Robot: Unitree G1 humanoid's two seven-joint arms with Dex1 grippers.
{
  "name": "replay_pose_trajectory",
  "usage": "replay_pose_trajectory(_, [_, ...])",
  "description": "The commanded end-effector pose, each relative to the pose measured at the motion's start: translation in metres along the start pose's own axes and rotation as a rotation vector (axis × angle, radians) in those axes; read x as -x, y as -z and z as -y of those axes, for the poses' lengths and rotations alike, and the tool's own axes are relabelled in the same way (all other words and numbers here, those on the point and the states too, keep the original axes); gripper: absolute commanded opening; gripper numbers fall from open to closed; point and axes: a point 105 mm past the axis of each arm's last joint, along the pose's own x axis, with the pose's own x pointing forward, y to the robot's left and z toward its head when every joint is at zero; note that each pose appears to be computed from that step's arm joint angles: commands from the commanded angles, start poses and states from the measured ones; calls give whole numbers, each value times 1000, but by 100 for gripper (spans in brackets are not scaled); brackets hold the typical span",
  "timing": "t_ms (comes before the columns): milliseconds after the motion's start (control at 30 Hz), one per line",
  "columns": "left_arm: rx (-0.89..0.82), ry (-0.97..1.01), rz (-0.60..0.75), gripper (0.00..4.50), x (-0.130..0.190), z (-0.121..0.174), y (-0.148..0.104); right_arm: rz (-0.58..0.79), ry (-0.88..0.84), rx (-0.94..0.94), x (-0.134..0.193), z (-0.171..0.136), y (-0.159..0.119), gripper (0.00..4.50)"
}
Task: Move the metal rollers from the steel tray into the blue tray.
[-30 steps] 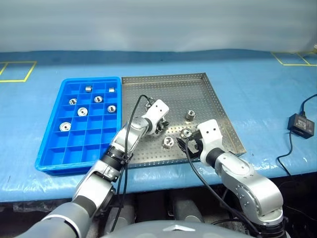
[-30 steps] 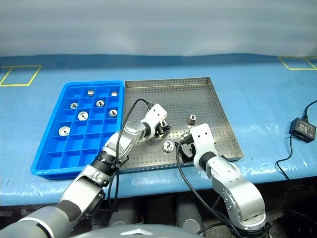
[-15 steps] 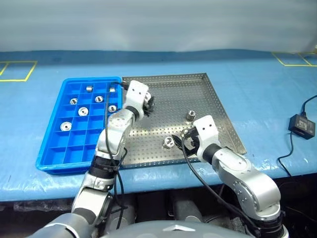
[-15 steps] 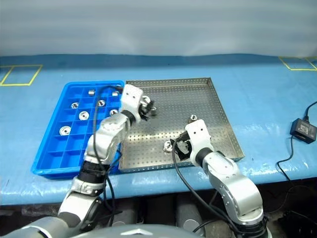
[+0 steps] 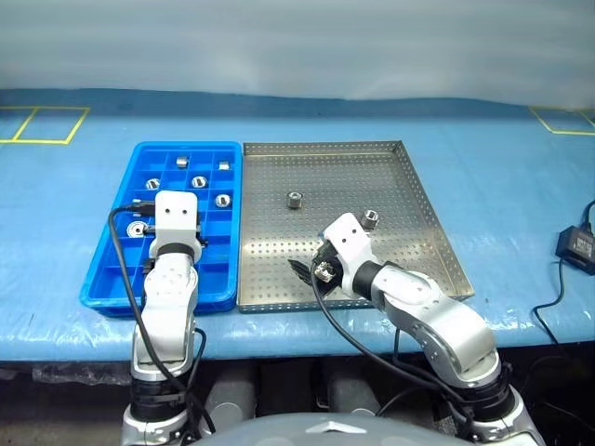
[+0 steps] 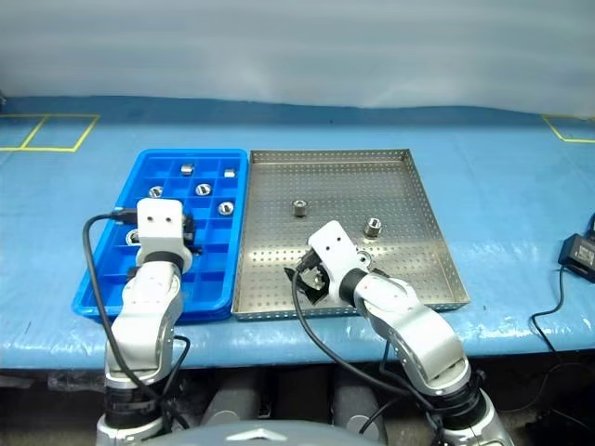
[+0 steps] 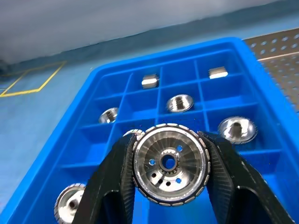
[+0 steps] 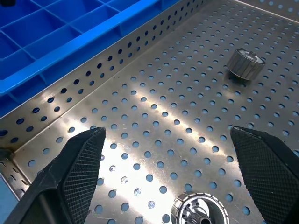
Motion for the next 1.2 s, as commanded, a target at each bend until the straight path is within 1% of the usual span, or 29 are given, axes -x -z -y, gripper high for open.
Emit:
replay_pose_trajectory(33, [6,-98,13,175,9,-18,-5,49,-18,28,-1,-3,-11,450])
replay_pose_trajectory(167, [1,-128,-59,175,14,-22,11,47,-30,26,-2,-5,-11,450])
replay_pose_trajectory(233, [14,-109,-88,175,14,-19,16,48,-31,24,-3,-5,-11,450])
replay_pose_trajectory(300, [22,-95,-113,248,13,-15,20,49,-30,20,-3,-5,-11,450])
replay_pose_trajectory(400, [22,-101,-124,330,13,-15,22,51,-22,14,-2,-5,-11,450])
replay_pose_trajectory(433, [19,-103,-123,374,12,-15,21,52,-19,11,-2,-5,-10,450])
replay_pose_trajectory(500, [16,-97,-112,439,10,-14,19,52,-13,6,-1,-4,-10,450])
replay_pose_trajectory(533, [15,-93,-104,445,10,-13,17,52,-10,4,0,-4,-10,450])
replay_pose_trajectory(733, [52,0,-23,445,5,3,-1,57,19,-7,3,1,-10,450])
replay_pose_trajectory(833, [81,162,44,445,3,24,-18,61,34,-19,5,5,-10,450])
replay_pose_trajectory(933, [102,320,76,445,1,43,-30,60,48,-21,5,8,-9,450])
replay_pose_trajectory(1067, [169,640,96,445,4,86,-56,57,63,-27,6,11,-8,450])
replay_pose_trajectory(1200, [204,852,75,445,3,126,-81,51,74,-29,7,13,-7,450])
